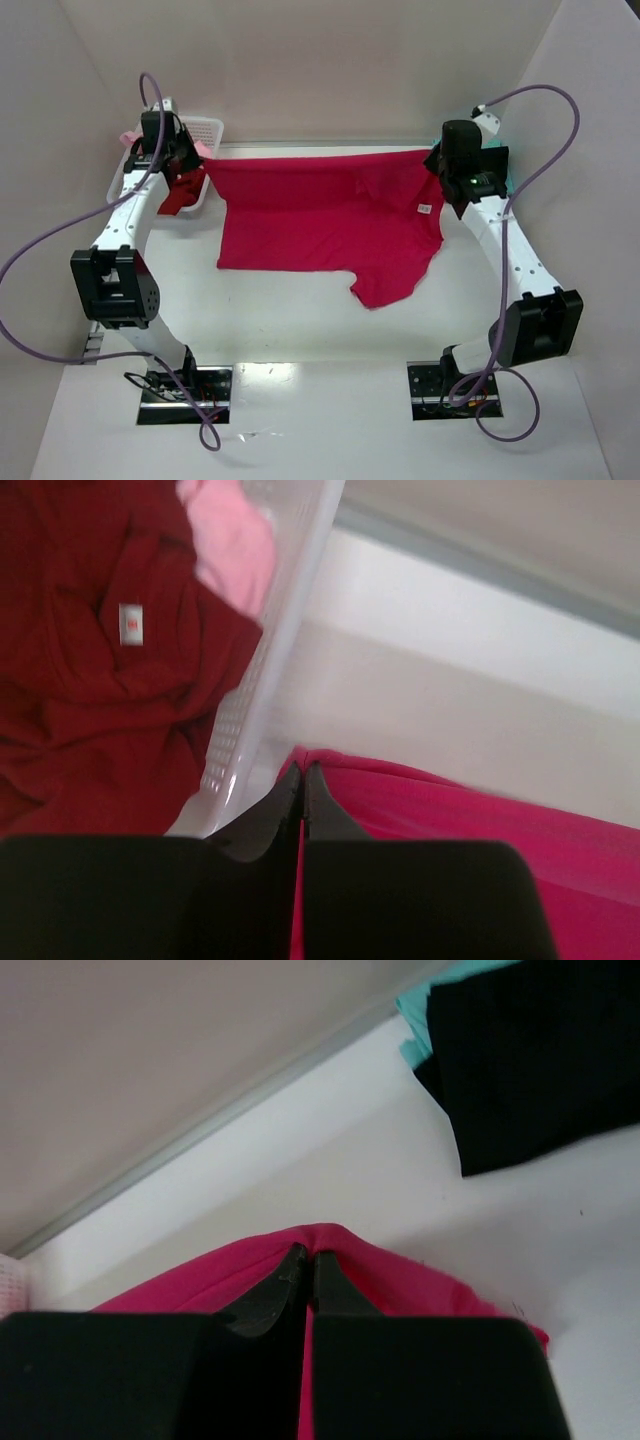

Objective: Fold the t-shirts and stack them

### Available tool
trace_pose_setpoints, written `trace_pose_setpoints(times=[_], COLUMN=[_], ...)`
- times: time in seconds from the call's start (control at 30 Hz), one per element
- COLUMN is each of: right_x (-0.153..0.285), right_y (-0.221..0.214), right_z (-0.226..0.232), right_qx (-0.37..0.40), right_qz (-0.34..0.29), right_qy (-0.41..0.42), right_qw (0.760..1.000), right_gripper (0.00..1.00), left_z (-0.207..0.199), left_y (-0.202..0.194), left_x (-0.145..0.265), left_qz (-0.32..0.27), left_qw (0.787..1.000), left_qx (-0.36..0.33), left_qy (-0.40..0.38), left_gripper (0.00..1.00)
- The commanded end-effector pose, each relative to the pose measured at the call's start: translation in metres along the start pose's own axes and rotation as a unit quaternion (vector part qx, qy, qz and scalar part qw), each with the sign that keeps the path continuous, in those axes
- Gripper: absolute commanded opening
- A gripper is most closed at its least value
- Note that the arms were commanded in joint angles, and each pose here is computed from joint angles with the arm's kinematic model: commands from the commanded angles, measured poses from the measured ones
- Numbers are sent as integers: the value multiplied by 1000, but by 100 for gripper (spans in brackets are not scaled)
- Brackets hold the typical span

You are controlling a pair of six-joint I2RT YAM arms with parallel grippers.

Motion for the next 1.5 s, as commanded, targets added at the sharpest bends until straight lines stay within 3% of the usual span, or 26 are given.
trace_pose_setpoints(times=[0.0,0.13,0.5,0.63,0.8,0.93,1.1,1.33,1.47], right_x=[39,83,214,262,286,269,199,120,90], right_y=[90,117,134,150,160,156,116,74,62], right_z=[39,36,-13,-20,-25,-33,-35,-38,-26], right_qx=[-40,-44,-42,-56,-63,-62,-30,-4,-4], right_qz=[-124,-159,-204,-233,-247,-241,-168,-121,-106], right_qy=[72,95,134,167,174,131,60,-8,2], right_qw=[989,982,969,956,951,960,984,993,994], right_gripper=[0,0,0,0,0,0,0,0,0], left_z=[-9,-18,-16,-13,-11,-12,-18,-11,-14], left_y=[69,84,53,61,69,71,67,29,32], left_x=[40,91,226,285,310,276,219,117,93], left_qz=[-106,-146,-195,-254,-279,-243,-184,-85,-87], left_qw=[994,988,978,964,958,968,981,995,995], left_qx=[-9,-10,-26,-22,-19,-19,-10,-6,-7], left_qy=[-10,-37,-73,-71,-66,-56,-65,-49,-47], left_gripper=[0,0,0,0,0,0,0,0,0])
Point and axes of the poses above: each gripper's point midway between its finger pads, its own x axis back along the fingers, its own z axis along the line the jaws close on, y = z × x, the point moved 3 cm from there along x, back along the fingers, and after that the axes turned 4 degrees about -x, right-handed, at the moved point
